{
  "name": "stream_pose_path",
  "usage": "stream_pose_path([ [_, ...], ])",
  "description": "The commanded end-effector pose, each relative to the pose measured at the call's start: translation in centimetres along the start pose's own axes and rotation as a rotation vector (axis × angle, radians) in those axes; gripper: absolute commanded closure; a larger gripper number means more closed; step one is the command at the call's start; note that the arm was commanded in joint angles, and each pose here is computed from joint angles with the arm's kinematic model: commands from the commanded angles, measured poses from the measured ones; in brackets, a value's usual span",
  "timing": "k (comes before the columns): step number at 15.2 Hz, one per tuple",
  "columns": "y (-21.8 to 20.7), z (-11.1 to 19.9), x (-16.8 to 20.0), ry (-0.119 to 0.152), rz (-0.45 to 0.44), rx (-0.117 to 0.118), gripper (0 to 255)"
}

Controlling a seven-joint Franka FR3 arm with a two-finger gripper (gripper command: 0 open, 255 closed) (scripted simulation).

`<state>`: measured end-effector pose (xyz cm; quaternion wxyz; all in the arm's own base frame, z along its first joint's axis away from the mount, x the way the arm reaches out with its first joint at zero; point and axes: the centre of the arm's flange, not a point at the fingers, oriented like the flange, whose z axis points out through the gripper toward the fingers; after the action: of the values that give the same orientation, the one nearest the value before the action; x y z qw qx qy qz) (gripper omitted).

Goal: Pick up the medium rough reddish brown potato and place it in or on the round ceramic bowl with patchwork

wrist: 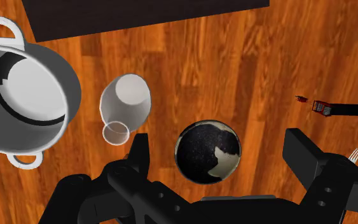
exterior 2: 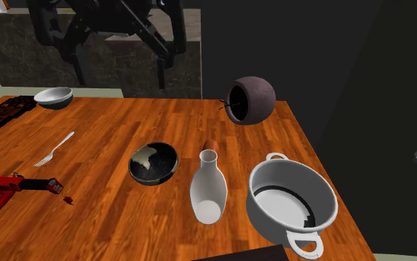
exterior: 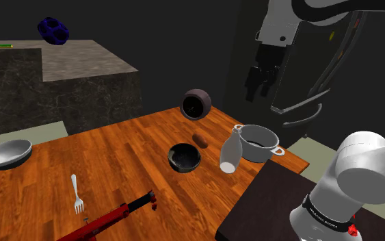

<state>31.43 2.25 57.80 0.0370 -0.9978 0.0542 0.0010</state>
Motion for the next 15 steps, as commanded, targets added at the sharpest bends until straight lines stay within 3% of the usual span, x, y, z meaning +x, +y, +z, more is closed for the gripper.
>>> stream_pose_path([
  [1,0.0,0.0,0.0,0.000,0.000,0.000,0],
  [15,6.0,11.8,13.7,-0.039,0.054,0.032,0],
])
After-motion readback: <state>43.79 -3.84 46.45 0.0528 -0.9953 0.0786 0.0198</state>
